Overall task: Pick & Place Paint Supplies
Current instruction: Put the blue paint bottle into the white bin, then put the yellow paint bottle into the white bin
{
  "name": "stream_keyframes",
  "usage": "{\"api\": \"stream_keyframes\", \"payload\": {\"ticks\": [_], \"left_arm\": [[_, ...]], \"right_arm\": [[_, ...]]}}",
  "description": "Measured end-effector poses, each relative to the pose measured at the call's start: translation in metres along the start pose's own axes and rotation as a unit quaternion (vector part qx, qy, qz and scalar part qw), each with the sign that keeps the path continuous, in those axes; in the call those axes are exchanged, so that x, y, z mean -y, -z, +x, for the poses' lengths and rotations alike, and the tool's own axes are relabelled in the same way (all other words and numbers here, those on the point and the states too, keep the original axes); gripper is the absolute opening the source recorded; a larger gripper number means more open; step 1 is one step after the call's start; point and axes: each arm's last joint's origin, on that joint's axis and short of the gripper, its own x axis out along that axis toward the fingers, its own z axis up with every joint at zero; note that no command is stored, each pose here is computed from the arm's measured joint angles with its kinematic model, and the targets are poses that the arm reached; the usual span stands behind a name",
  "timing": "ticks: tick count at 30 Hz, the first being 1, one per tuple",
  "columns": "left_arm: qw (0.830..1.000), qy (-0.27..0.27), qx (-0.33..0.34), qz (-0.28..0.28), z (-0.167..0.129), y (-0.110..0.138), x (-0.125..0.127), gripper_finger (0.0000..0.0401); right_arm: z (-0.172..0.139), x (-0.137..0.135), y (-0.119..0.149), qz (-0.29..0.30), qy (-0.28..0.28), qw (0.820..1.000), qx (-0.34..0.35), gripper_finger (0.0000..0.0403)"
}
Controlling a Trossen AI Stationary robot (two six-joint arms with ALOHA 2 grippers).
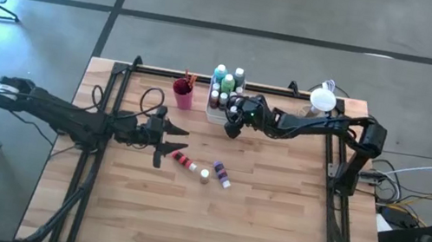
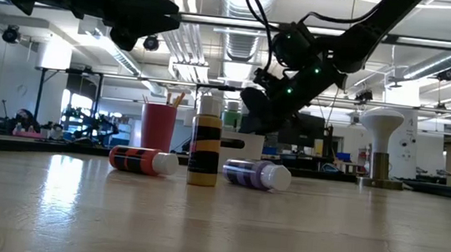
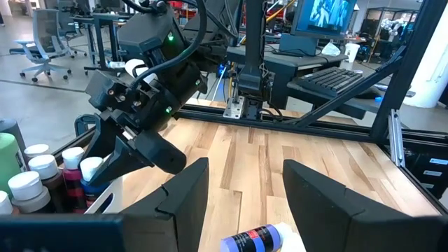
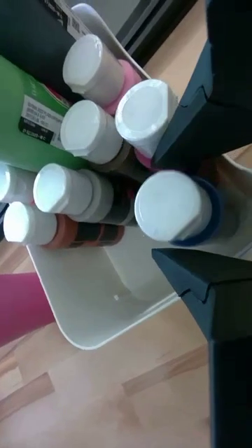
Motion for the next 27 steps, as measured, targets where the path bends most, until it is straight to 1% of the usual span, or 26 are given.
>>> {"api": "stream_keyframes", "payload": {"ticks": [10,16,19,27], "left_arm": [[1.000,0.000,0.000,0.000,0.000,0.000,0.000,0.0190],[1.000,0.000,-0.001,0.000,0.000,0.000,0.000,0.0190],[1.000,-0.001,-0.009,0.002,0.000,0.002,0.000,0.0190],[1.000,-0.001,-0.015,0.003,0.000,0.003,0.000,0.0191]], "right_arm": [[-0.012,0.002,-0.006,0.001,0.003,1.000,-0.002,0.0208],[-0.022,0.003,-0.014,0.001,0.003,1.000,0.011,0.0216],[-0.036,0.004,-0.022,-0.004,0.000,1.000,0.020,0.0216],[-0.101,0.016,-0.049,0.000,-0.006,0.998,0.056,0.0188]]}}
